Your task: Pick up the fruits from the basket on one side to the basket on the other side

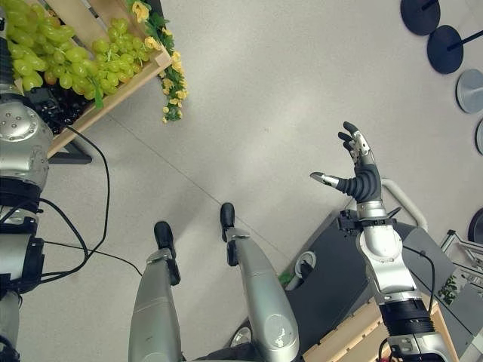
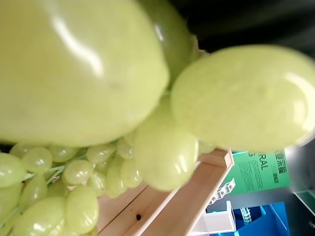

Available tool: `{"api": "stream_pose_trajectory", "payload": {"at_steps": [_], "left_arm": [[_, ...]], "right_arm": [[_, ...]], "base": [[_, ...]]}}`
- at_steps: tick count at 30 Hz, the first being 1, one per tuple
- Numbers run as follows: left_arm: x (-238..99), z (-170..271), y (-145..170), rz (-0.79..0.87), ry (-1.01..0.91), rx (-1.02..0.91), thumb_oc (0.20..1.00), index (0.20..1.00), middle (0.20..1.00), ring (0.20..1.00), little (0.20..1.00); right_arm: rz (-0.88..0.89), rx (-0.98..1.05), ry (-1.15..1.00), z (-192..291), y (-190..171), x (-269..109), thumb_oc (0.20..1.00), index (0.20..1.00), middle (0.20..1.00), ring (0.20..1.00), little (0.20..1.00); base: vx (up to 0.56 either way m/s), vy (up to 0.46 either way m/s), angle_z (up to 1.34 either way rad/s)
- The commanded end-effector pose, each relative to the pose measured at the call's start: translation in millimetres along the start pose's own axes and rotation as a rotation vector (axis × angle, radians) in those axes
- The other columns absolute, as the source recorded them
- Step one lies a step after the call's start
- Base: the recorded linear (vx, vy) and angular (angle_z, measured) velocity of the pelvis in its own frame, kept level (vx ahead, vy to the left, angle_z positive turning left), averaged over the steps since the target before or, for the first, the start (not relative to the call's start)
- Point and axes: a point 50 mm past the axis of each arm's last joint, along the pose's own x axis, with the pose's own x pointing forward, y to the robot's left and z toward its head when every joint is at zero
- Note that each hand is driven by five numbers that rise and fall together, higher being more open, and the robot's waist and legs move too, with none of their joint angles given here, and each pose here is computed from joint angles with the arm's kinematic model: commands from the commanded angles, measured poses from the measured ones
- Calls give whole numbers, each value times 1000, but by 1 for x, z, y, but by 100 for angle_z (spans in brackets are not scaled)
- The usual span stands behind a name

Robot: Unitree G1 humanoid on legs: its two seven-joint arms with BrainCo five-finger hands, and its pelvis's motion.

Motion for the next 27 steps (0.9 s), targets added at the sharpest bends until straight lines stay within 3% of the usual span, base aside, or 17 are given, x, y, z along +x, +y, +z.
{"api": "stream_pose_trajectory", "payload": {"at_steps": [1, 3, 4, 5, 6, 27], "left_arm": [[23, 52, 21, 90, -205, -49, 200, 200, 200, 200, 200], [24, 54, 22, 98, -210, -30, 200, 200, 200, 200, 200], [25, 55, 22, 99, -212, -15, 432, 432, 432, 432, 432], [25, 55, 22, 99, -212, -15, 583, 583, 583, 583, 583], [25, 55, 22, 86, -213, 18, 1000, 1000, 1000, 1000, 1000], [12, 37, 8, 0, -169, 23, 1000, 1000, 1000, 1000, 1000]], "right_arm": [[-44, 17, -148, 26, -15, -1, 1000, 1000, 1000, 1000, 1000], [-41, 13, -142, 25, -16, -3, 1000, 1000, 1000, 1000, 1000], [-41, 10, -139, 25, -17, -3, 1000, 1000, 1000, 1000, 1000], [-41, 10, -139, 25, -17, -3, 1000, 1000, 1000, 1000, 1000], [-39, 13, -139, 25, -17, -4, 1000, 1000, 1000, 1000, 1000], [-52, -6, -117, 22, -22, -5, 1000, 1000, 1000, 1000, 1000]], "base": [[3, -7, -14], [1, -5, -9], [0, 0, 0], [0, 0, 0], [0, 0, 0], [0, 0, 0]]}}
